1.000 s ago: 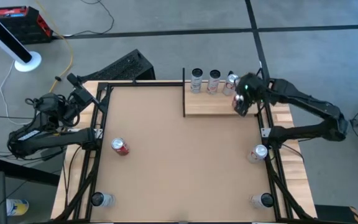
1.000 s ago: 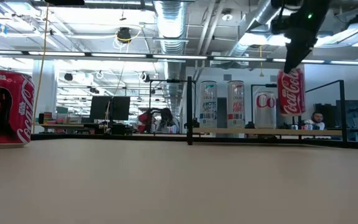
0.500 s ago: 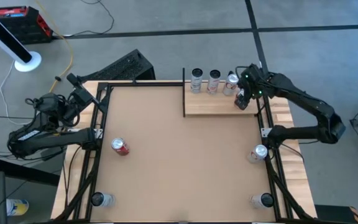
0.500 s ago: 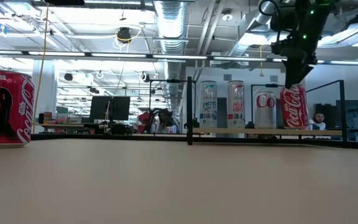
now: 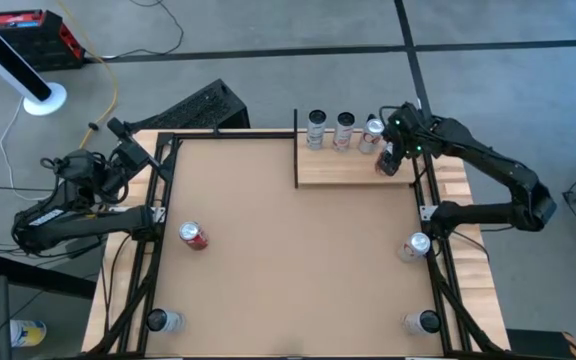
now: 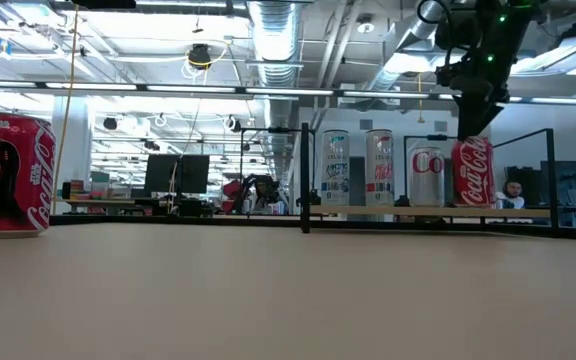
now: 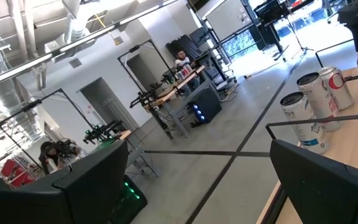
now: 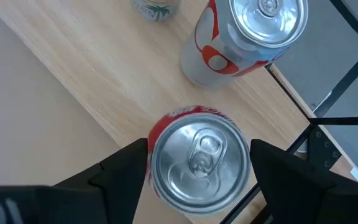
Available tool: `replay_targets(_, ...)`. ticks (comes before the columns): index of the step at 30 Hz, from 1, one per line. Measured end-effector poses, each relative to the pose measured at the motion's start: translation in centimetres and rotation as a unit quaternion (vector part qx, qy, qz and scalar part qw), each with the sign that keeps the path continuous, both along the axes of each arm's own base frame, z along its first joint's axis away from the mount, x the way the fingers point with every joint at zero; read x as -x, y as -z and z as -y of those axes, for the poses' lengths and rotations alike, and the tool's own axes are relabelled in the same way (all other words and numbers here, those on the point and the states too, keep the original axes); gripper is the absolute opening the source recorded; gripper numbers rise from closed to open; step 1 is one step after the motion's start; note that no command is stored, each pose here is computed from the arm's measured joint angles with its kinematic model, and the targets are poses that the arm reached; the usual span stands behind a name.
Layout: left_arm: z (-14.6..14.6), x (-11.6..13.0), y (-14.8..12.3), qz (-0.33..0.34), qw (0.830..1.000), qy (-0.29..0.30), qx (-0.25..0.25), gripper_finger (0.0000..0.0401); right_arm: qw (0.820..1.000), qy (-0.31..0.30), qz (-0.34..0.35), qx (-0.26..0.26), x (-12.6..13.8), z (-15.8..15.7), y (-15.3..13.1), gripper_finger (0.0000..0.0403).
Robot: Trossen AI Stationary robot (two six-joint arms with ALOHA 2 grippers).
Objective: Place canned beverage on shelf
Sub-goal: Put the bottom red-white soda can on the shelf
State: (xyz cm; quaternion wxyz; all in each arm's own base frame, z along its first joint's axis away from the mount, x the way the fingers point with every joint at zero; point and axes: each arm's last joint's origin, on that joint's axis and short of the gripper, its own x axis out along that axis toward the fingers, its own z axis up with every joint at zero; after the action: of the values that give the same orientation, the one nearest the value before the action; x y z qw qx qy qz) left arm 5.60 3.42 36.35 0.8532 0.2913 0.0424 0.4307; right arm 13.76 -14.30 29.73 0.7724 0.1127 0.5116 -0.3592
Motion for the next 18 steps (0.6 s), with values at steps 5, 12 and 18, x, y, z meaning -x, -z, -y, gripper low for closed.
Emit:
replay_targets(5,0.0,0.0,0.0,0.0,1.0,0.0,0.0,0.0379,1.0,0.013,-0.017,0.017,0.1,0.1,0.0,0.0308)
replay_targets(12,0.0,0.0,0.0,0.0,1.0,0.0,0.0,0.0379,0.998,0.027,-0.018,0.052,0.1,0.2,-0.4,0.0307)
replay_targets(18,0.0,0.0,0.0,0.001,1.0,0.0,0.001,0.0379,0.996,0.018,0.025,0.078,-0.7,-0.3,-2.9,0.0297)
